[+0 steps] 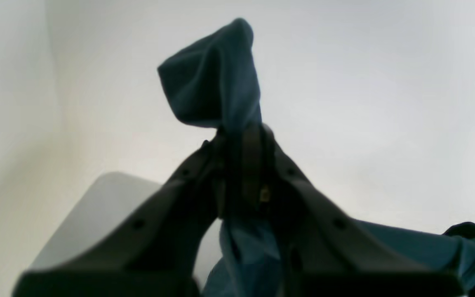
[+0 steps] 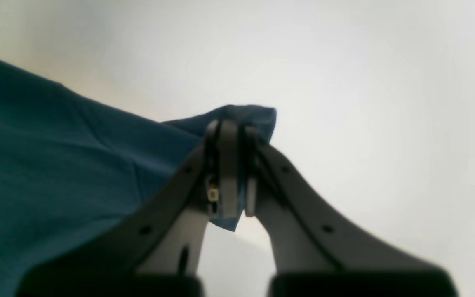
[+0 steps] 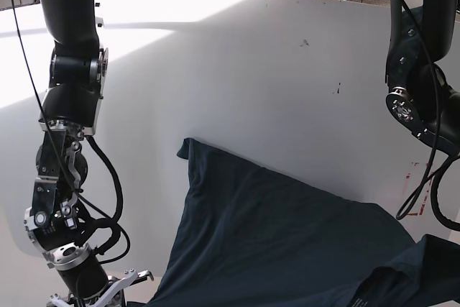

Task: Fold the T-shirt properly
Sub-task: 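Lift the shirt high with both grippers, pulling it apart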

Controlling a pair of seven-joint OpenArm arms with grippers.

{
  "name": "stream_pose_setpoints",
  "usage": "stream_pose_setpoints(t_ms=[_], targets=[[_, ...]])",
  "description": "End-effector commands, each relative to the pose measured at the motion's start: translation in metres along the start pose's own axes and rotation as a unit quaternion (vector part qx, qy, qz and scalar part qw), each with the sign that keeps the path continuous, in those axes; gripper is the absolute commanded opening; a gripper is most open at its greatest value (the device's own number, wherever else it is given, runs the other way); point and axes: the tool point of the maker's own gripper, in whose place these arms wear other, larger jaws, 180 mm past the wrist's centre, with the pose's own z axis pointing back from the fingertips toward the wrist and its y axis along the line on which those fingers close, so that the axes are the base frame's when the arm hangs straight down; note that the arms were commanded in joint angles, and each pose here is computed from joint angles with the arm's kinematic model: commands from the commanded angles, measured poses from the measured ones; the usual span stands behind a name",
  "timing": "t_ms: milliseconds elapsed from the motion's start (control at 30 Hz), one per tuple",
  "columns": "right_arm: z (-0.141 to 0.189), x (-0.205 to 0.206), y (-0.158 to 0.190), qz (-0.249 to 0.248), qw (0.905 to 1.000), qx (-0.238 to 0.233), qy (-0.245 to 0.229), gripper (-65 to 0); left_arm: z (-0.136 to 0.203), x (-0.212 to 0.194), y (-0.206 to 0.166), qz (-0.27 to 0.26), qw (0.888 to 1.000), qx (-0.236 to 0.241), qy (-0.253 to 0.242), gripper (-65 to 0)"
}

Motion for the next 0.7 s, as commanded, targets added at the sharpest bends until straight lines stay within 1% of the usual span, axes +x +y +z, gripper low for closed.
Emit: stream_pose_setpoints(t_ms=[0,133,200,300,400,567,667], targets=[[-0.006,0.057,-0.030,0.021,0.9980,-0.023,-0.056,-64.8,0.005,0.052,-0.011,0.003,0.998,-0.012,-0.068,-65.0],[-0.016,0.084,-0.049,0.025,0.9970,-0.029,-0.068,-65.0,0.004,0.082,-0.032,-0.008,0.995,-0.030,-0.093,-65.0],[-0.017,0.099,-0.064,0.033,0.9962,-0.035,-0.072,-65.0,0.005,0.102,-0.045,-0.018,0.993,-0.039,-0.109,-65.0],[-0.018,0.116,-0.078,0.037,0.9953,-0.043,-0.079,-65.0,0.006,0.119,-0.054,-0.033,0.991,-0.037,-0.121,-65.0],[-0.018,0.134,-0.091,0.037,0.9940,-0.052,-0.089,-65.0,0.007,0.137,-0.066,-0.042,0.989,-0.045,-0.135,-65.0],[-0.016,0.156,-0.100,0.039,0.9921,-0.059,-0.104,-65.0,-0.002,0.151,-0.074,-0.030,0.989,-0.062,-0.133,-65.0],[-0.013,0.157,-0.105,0.043,0.9920,-0.065,-0.100,-65.0,-0.006,0.155,-0.076,-0.024,0.989,-0.067,-0.130,-65.0]])
